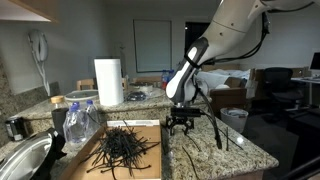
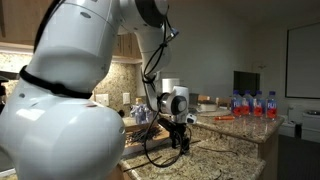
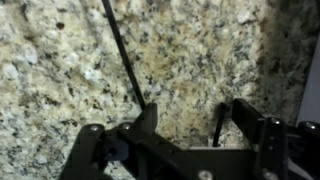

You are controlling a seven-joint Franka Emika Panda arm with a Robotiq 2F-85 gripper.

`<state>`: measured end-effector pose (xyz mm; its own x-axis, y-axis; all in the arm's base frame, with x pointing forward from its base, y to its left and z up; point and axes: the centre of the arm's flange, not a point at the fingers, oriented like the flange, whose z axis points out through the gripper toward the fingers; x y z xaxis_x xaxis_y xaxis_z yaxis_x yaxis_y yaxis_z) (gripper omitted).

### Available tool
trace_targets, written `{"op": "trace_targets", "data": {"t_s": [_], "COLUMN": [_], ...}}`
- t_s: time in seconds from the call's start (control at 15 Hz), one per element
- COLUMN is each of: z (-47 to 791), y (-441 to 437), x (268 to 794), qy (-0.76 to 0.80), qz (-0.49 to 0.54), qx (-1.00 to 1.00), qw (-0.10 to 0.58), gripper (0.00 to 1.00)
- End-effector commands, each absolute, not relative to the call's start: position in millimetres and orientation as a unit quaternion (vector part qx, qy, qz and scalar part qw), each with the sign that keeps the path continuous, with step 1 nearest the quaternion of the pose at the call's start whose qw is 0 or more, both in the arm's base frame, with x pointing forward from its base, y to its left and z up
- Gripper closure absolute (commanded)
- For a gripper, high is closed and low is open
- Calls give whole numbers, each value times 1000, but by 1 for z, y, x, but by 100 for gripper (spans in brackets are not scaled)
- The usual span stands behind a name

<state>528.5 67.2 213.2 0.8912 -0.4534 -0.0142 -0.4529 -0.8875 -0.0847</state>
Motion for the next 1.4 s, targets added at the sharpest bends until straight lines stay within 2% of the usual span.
{"op": "trace_targets", "data": {"t_s": [0.0, 0.07, 0.13, 0.2, 0.27, 0.6, 0.67, 0.87, 0.93, 1.33], "z": [209, 212, 213, 214, 213, 210, 210, 212, 212, 230], "y": [69, 69, 70, 71, 72, 77, 79, 82, 81, 77], "x": [536, 538, 539, 540, 541, 540, 541, 542, 541, 534], "qy": [232, 233, 234, 235, 235, 235, 235, 234, 233, 224], "qz": [-13, -15, -17, -18, -18, -10, -10, -10, -9, -16], "qx": [-971, -970, -970, -969, -969, -969, -969, -969, -969, -970], "qw": [64, 66, 67, 69, 70, 76, 78, 81, 81, 89], "gripper": [30, 27, 33, 52, 56, 89, 93, 98, 94, 94]}}
